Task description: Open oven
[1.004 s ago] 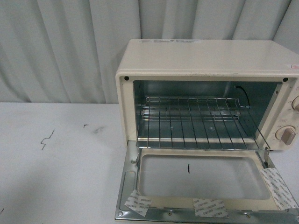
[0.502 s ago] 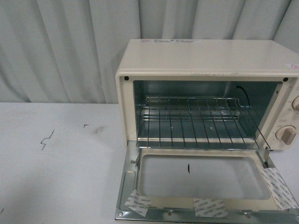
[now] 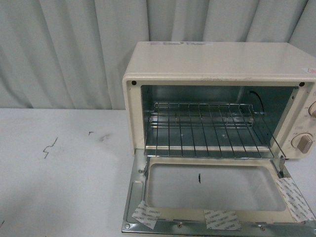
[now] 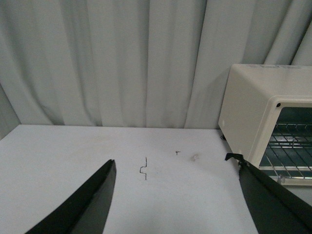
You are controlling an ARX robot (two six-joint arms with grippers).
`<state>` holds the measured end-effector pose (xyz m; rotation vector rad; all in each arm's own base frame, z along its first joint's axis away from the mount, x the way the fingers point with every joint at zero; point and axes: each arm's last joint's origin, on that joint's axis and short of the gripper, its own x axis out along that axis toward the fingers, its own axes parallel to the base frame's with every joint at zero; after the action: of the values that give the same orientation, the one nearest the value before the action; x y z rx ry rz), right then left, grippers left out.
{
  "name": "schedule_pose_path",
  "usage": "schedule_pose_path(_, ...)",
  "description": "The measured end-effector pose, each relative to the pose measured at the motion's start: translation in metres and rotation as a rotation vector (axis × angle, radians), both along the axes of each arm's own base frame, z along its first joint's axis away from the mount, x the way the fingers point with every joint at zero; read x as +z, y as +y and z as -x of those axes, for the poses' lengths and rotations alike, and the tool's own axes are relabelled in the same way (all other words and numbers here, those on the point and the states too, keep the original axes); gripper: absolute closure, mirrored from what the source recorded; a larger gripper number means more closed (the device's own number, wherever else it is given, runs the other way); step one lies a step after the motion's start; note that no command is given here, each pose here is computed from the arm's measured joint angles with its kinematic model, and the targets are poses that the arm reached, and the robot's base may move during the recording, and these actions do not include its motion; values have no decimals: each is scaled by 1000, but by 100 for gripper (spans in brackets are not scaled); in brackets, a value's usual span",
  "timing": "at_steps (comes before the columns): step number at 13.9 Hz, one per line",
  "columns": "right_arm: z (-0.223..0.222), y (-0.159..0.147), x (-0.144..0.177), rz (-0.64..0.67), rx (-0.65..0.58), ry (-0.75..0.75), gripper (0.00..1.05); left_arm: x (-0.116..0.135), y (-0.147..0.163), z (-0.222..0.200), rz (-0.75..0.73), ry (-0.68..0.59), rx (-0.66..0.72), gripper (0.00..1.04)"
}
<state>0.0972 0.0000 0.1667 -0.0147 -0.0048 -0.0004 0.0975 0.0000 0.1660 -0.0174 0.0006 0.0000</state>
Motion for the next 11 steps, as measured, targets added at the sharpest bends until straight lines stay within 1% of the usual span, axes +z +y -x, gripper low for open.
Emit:
schedule_pose_path(1, 0, 0, 0, 0, 0, 0, 6, 0, 0, 0, 0, -1, 0, 16)
schedule_pose_path(2, 0, 0, 0, 0, 0, 0, 6, 0, 0, 0, 0, 0, 0, 5)
schedule_pose_path(3, 0, 0, 0, 0, 0, 1, 6, 0, 0, 0, 0, 1, 0, 8)
schedule_pose_path(11, 0, 0, -1, 0, 1, 6, 6, -1, 0, 0, 0, 6, 1, 7)
